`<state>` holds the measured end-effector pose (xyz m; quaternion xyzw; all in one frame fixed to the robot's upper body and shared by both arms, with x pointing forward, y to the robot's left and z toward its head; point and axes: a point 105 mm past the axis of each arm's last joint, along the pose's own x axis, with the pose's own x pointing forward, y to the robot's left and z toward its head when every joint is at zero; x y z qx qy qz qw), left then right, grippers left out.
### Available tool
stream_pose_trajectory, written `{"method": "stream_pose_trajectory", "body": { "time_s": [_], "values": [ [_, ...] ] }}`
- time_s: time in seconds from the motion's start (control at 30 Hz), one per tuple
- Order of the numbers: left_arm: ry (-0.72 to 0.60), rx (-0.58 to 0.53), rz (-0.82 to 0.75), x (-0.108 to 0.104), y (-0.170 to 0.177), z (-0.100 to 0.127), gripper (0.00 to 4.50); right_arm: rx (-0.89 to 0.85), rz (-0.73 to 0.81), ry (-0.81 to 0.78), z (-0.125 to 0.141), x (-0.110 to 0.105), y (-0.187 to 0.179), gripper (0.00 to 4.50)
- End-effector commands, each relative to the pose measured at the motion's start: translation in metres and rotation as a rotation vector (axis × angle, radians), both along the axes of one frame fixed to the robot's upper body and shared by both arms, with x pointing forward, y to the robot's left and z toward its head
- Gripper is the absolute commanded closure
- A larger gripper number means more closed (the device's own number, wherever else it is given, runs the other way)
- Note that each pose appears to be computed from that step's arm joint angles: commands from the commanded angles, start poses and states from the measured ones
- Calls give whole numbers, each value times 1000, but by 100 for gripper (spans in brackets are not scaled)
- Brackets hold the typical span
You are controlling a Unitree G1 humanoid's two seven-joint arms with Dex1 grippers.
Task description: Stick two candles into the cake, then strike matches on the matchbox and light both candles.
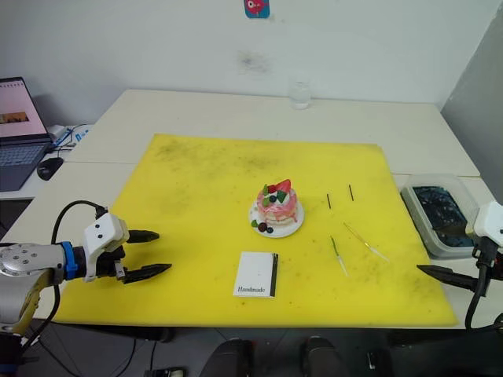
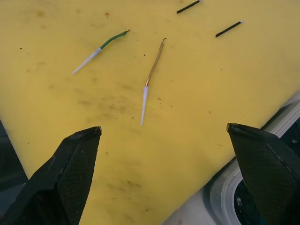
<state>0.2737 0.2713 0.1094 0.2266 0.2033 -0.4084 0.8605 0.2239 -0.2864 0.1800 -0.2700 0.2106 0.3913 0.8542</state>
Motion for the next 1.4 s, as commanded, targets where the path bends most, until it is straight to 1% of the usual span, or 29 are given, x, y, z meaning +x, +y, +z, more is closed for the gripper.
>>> {"method": "stream_pose_trajectory", "body": {
  "time_s": [0.03,0.13,0.2,0.27,0.33,0.53,0.63,0.73,0.87,0.97,1.1,1.23,1.4],
  "values": [
    [-39,-33,3,-2,4,14,4,6,16,-39,8,1,5,0],
    [-43,-18,2,-6,8,13,4,10,18,-51,9,1,7,0],
    [-28,-33,2,-10,8,12,4,13,17,-66,11,2,8,0],
    [38,-84,-24,-20,0,11,4,18,14,-84,12,3,12,0],
    [89,-136,-69,-30,-14,15,4,36,15,-100,14,1,18,0],
    [119,-227,-251,-46,-68,27,4,95,21,-132,9,-5,49,0],
    [106,-296,-345,-52,-103,37,4,120,-11,-132,-1,-6,65,0],
    [72,-362,-454,-58,-144,45,4,112,-90,-127,-19,2,69,0],
    [53,-377,-542,-64,-173,47,4,107,-143,-95,-36,11,68,0],
    [50,-372,-571,-67,-181,45,4,104,-168,-62,-46,14,65,0],
    [39,-399,-574,-67,-189,49,4,87,-192,-17,-62,18,59,0],
    [69,-409,-590,-71,-192,51,4,101,-192,4,-65,20,58,0],
    [59,-411,-587,-68,-195,54,4,125,-203,8,-64,28,58,0]
  ]
}}
